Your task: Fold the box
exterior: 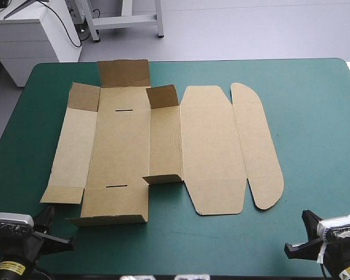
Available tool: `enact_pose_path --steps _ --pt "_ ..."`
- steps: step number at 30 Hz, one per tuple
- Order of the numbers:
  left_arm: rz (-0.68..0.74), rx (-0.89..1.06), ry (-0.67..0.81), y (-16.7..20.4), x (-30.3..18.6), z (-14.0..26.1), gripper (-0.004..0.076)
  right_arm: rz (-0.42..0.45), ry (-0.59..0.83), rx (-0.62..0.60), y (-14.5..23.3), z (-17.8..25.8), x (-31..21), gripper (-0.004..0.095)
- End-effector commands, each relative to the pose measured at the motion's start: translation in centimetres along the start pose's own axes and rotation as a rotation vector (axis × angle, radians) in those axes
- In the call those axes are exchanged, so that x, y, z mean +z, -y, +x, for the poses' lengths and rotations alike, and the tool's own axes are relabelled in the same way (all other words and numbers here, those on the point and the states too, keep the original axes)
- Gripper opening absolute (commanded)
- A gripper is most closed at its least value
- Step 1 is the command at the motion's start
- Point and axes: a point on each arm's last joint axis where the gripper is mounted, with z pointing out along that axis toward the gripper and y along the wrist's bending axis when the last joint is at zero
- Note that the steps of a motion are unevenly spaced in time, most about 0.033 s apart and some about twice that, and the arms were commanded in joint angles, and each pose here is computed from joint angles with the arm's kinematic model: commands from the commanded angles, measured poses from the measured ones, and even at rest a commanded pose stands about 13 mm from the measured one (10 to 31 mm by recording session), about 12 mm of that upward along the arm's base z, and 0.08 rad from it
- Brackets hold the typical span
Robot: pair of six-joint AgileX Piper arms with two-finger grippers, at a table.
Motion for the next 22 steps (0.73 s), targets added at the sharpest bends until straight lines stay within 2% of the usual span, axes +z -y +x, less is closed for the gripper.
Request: enact_pose_path --steps 1,15,22 --pt "0.0 -0.013 0.076 0.0 -0.2 -1.3 -0.0008 0.006 0.091 -0.008 0.0 -1.4 -0.4 -0.002" --pt "0.054 -0.1 0.109 0.4 -0.4 -1.8 -0.0008 0.006 0.091 -0.008 0.0 -1.4 -0.4 -0.002" --pt "-0.014 -0.024 0.171 -0.4 -1.7 -5.7 -0.0008 0.006 0.091 -0.008 0.0 -1.4 -0.4 -0.002"
